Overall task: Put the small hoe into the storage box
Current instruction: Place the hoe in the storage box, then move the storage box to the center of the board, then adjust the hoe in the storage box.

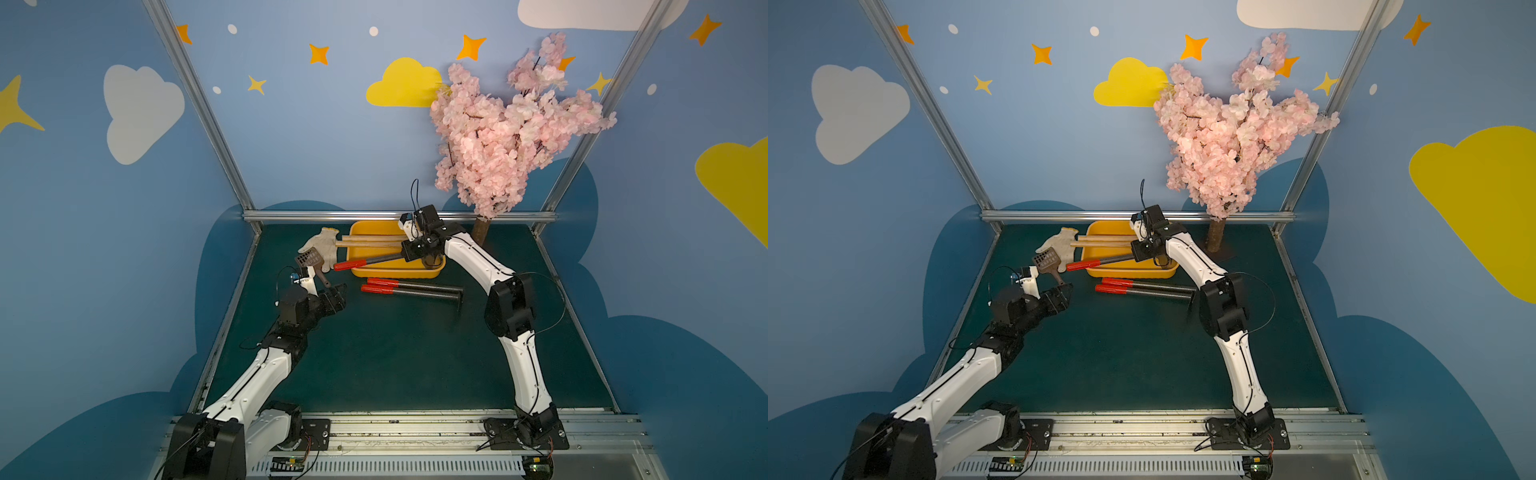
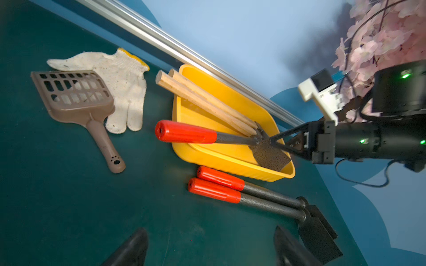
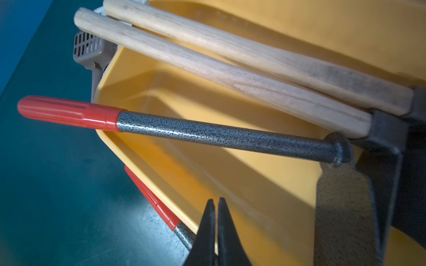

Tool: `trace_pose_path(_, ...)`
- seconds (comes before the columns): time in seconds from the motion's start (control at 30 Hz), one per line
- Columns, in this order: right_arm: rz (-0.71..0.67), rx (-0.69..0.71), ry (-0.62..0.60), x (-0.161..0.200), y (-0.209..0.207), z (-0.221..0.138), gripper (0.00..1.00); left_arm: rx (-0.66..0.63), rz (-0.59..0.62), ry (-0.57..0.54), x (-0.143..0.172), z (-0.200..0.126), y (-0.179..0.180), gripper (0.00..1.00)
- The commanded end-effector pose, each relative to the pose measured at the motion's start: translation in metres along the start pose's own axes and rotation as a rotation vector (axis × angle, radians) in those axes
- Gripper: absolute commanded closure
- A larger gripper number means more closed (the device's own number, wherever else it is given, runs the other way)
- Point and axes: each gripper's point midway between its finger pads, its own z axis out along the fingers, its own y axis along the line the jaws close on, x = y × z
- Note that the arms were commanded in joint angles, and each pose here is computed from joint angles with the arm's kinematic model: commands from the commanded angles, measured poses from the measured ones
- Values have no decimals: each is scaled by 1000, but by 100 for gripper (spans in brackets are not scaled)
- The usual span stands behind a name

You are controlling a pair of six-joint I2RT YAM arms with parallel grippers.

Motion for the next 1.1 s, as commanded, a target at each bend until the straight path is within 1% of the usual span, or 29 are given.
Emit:
trace_pose_path(0.0, -12, -52, -9, -3, 6, 9, 94, 53, 13, -1, -11, 9, -14, 15)
trace_pose_path(0.37, 39, -75, 30, 10, -7, 45, 94, 89, -2, 39, -16, 47, -21, 17)
trace_pose_path(0.57, 75, -97, 42, 14, -13, 65, 94, 91, -9, 56, -18, 71, -19, 17)
trace_pose_path(0.77, 78, -128, 65, 25, -6, 66, 94, 158, -31, 83, -19, 101, -27, 19)
trace_pose_path(1.07, 67, -189, 108, 45, 15, 62, 94, 193, -55, 94, -14, 138, -28, 20)
